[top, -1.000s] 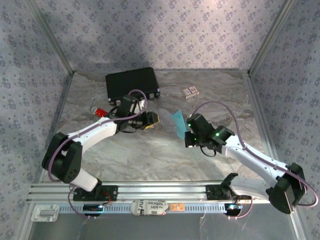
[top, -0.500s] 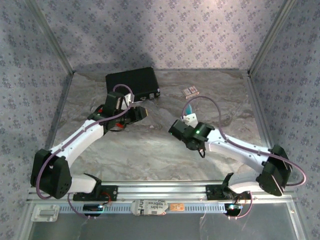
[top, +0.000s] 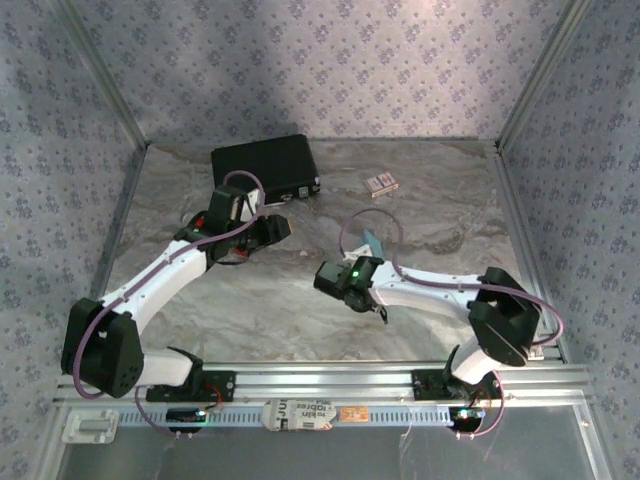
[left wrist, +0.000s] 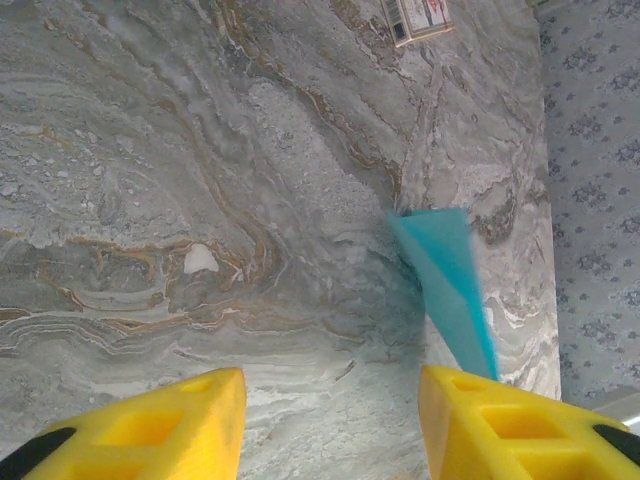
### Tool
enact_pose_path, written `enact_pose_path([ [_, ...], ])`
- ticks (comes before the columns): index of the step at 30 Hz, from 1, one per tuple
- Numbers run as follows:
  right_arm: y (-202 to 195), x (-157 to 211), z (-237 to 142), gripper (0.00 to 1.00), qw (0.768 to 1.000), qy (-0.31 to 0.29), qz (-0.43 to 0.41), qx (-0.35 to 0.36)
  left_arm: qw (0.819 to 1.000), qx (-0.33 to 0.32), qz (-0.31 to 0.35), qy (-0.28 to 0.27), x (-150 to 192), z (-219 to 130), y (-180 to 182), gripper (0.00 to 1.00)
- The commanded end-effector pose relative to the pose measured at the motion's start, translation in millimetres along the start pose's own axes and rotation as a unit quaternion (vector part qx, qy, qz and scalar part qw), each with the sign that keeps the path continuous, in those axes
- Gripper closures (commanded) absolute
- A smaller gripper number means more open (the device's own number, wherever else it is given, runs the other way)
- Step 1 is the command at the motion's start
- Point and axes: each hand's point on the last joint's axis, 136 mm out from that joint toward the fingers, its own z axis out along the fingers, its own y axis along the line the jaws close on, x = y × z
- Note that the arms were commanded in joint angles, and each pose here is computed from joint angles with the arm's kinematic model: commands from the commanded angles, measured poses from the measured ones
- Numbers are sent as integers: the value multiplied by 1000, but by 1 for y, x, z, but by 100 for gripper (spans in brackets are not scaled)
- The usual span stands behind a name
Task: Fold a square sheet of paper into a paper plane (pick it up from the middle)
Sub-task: Turn over the paper at the center of the table, then move the paper to the center of the table.
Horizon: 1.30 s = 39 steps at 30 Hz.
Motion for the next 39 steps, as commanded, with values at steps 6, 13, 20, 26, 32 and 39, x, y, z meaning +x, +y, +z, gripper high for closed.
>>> enact_pose_path([
  [6, 71, -1, 1, 82, 991, 19, -2, -129, 1000, -8, -9, -22, -4, -5, 5, 52],
  [13, 76, -16, -9, 68, 970, -5, 70, -232, 1000, -6, -17, -12, -1, -1, 6, 52],
  [20, 64, -29, 2, 82, 905, -26, 192, -380, 999, 10, -36, 13, 12, 13, 7, 56],
  [26, 59, -34, 16, 90, 855, -19, 259, -449, 997, 26, -52, 45, 28, 33, 4, 64],
  [32, 64, -29, 34, 91, 852, 6, 274, -446, 996, 26, -58, 61, 38, 45, 4, 67],
  [39, 76, -8, 54, 91, 850, 49, 288, -438, 996, 17, -64, 65, 42, 50, 11, 68],
])
